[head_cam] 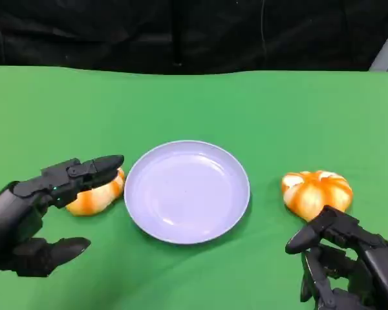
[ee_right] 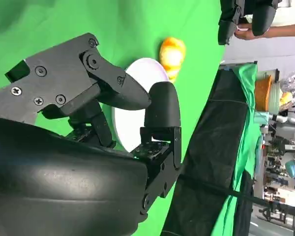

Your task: Grasp the bread from the table and place it into the plate.

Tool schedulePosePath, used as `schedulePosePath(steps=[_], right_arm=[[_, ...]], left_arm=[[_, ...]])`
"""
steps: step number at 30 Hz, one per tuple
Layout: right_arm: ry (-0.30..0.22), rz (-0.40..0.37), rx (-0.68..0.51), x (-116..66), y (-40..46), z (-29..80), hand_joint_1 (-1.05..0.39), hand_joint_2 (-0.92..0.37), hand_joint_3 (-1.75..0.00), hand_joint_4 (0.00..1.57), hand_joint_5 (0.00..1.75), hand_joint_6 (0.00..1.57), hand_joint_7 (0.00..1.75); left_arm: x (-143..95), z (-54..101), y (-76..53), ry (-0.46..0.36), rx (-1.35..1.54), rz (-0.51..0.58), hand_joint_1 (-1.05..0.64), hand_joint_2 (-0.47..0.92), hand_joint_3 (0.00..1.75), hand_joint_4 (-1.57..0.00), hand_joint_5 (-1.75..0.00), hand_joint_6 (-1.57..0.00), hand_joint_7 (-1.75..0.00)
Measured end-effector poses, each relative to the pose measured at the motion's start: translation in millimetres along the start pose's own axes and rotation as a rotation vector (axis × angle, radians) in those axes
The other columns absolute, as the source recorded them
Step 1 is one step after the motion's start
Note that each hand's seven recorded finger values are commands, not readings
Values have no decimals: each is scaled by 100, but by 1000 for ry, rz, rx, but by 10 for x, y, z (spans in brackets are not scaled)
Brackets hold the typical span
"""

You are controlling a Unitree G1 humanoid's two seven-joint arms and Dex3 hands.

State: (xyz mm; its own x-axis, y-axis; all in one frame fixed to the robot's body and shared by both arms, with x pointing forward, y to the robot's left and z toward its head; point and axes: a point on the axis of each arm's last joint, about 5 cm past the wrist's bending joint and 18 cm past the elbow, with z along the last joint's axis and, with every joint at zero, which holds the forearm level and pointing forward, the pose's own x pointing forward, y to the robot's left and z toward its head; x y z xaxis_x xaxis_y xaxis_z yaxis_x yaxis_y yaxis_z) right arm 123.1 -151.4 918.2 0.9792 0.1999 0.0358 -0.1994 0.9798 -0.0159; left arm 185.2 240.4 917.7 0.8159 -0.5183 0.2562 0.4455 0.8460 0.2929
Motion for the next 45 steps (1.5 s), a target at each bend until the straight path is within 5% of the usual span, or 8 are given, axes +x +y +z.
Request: schedulePosePath(steps=[2,5,25,33,45], right_arm=[[0,-1,0,0,0,-1,-7,-66,-105,73,175,64,158],[5,0,-1,3,5,-2,-7,-66,-105,73,175,64,158],[10,-2,1,5,7,-4,-7,-66,-106,73,175,64,158],[10,3,1,11,19,-4,-7,-66,-105,73,175,64,158],[10,0,1,11,17,-3,-7,-67,-105,73,175,63,158]], left_arm=[[6,19,4,14,63,-2,-93,92,13,-27,-27,-50,-3],[49,126,63,66,368,-48,-92,92,4,-31,-21,-52,-2],[123,200,79,30,551,-49,-87,87,2,-35,-13,-51,0],[470,135,-68,298,1101,-310,-81,81,0,-40,-5,-51,0],[532,139,-82,306,1193,-281,-81,81,0,-42,-2,-51,0]])
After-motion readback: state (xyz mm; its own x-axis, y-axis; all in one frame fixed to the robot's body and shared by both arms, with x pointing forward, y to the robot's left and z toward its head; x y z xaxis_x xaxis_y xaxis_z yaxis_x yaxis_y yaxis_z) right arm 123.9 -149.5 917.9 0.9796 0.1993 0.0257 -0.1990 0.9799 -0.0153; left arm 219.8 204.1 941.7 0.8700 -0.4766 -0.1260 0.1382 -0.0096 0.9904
